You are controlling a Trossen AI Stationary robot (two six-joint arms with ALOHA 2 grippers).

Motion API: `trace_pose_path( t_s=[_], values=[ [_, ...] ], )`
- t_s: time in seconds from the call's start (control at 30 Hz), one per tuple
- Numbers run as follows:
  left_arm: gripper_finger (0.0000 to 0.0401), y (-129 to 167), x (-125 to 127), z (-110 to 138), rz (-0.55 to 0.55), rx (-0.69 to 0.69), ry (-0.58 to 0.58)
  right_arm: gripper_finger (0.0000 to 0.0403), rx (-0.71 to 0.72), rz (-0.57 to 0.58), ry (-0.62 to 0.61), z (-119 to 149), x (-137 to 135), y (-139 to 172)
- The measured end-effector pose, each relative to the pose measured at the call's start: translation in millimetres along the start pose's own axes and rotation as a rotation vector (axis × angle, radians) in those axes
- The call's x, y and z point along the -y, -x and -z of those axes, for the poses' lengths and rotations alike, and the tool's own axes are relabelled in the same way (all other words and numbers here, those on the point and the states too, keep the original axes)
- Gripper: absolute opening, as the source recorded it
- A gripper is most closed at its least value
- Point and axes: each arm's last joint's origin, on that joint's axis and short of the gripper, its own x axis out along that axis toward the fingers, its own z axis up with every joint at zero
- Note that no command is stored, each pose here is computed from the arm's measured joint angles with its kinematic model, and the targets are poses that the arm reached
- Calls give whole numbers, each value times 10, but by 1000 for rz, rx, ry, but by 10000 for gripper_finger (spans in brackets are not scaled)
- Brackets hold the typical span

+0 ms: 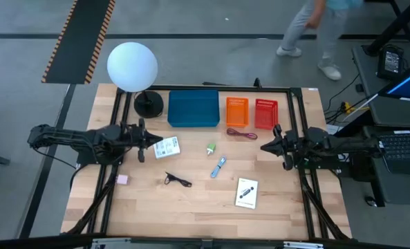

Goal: Pick and place items into bin
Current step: Put the left white card reader box into the orange bin

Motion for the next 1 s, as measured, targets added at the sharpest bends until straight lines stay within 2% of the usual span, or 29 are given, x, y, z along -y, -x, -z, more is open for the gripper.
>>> trace_pose_path(
  t_s=[0.13, 0.37, 0.63, 0.73, 1.0],
  values=[
    [2, 8, 20, -166, 4, 35, -11, 0, -12, 46, -39, -108, -9, 10],
    [2, -44, 60, -408, 3, 32, -41, 0, -7, 91, 38, -363, -45, -5],
    [2, -237, 107, -345, 3, -130, -51, 0, -96, 106, 33, -324, -30, -107],
    [2, -309, 135, -324, 2, -183, -29, 0, -128, 115, -7, -293, -20, -156],
    [2, -462, 189, -411, -117, -343, 4, 0, -183, 129, -44, -233, 0, -273]
  ],
)
